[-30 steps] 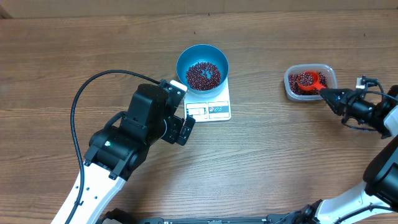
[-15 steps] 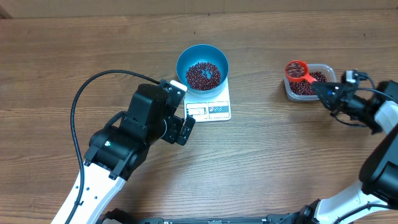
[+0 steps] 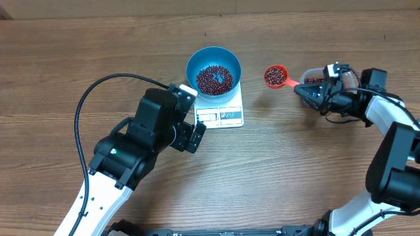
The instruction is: Scoop item into bowl and weigh 150g on scale
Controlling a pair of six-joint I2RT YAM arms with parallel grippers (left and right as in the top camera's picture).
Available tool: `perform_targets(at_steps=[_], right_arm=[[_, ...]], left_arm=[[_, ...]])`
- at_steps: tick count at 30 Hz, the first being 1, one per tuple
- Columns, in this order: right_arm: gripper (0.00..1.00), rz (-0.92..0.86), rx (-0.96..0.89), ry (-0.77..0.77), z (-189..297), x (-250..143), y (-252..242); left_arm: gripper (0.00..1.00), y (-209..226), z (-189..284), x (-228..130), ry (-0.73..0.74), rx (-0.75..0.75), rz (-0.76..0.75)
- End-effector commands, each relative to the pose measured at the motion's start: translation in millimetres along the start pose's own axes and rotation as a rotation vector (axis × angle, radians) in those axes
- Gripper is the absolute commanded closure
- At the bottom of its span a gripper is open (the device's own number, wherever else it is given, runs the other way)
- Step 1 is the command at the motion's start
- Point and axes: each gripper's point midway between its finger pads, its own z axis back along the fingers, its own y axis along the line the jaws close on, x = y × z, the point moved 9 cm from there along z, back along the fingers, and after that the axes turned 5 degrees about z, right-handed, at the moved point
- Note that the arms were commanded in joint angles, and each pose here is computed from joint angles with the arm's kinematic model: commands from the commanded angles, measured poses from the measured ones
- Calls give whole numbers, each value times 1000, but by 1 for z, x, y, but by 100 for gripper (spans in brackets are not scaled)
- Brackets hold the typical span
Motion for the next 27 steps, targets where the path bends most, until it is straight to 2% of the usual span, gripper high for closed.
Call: perform_targets(at_steps=[1, 10, 17, 21, 27], right_arm=[[96, -23, -7, 34, -14, 2, 0], [96, -28, -73, 85, -58, 17, 5], [96, 35, -69, 121, -96, 19, 17], [96, 114, -90, 111, -112, 20, 21], [96, 356, -151, 70, -141, 20, 24]], left_arm=[[1, 0, 6, 4, -25, -13, -11], [0, 0, 6, 4, -25, -13, -11], [0, 0, 6, 4, -25, -13, -11], [0, 0, 6, 4, -25, -13, -11], [1, 0, 6, 4, -25, -13, -11]])
